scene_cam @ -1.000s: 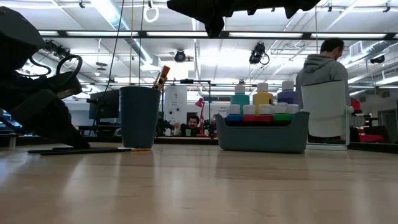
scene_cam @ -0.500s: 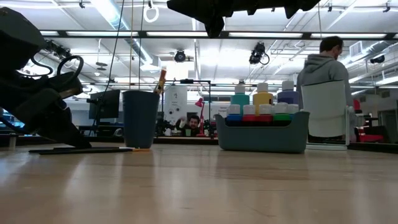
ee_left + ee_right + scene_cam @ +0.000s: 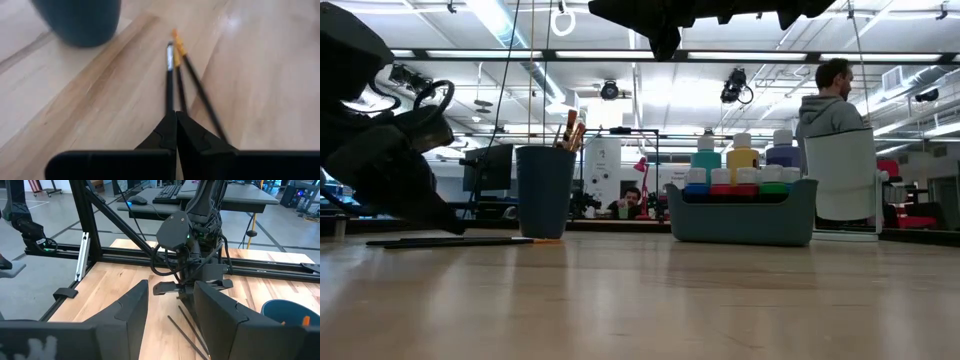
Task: Pick & Place Paint Supplies
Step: Put the silver paintbrush into the blue cup
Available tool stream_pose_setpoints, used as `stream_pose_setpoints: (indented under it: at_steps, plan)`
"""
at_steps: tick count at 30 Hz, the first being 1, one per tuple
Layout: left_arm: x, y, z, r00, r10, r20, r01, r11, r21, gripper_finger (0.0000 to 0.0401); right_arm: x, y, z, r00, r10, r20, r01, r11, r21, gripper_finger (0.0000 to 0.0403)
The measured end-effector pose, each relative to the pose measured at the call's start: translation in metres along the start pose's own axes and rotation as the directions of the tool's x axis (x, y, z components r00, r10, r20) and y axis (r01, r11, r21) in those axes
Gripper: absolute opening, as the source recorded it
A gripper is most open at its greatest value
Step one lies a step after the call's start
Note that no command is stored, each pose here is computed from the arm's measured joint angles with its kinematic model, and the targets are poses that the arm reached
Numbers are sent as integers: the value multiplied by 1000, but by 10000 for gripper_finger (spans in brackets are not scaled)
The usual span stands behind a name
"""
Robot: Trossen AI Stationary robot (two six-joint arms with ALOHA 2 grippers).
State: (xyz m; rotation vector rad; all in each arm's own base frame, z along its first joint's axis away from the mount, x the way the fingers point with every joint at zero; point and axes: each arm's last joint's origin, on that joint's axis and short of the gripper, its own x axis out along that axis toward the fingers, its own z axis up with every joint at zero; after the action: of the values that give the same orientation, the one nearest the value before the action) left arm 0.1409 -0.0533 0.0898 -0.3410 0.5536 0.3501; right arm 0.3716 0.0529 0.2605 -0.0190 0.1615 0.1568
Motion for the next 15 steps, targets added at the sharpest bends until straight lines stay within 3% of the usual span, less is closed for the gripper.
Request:
stream_pose_setpoints:
  at_steps: [15]
  plan:
    - [-5, -22, 23, 964, -171, 201, 165, 985, 50, 3, 0, 0, 0, 1000, 0, 0, 0, 1000, 0, 161]
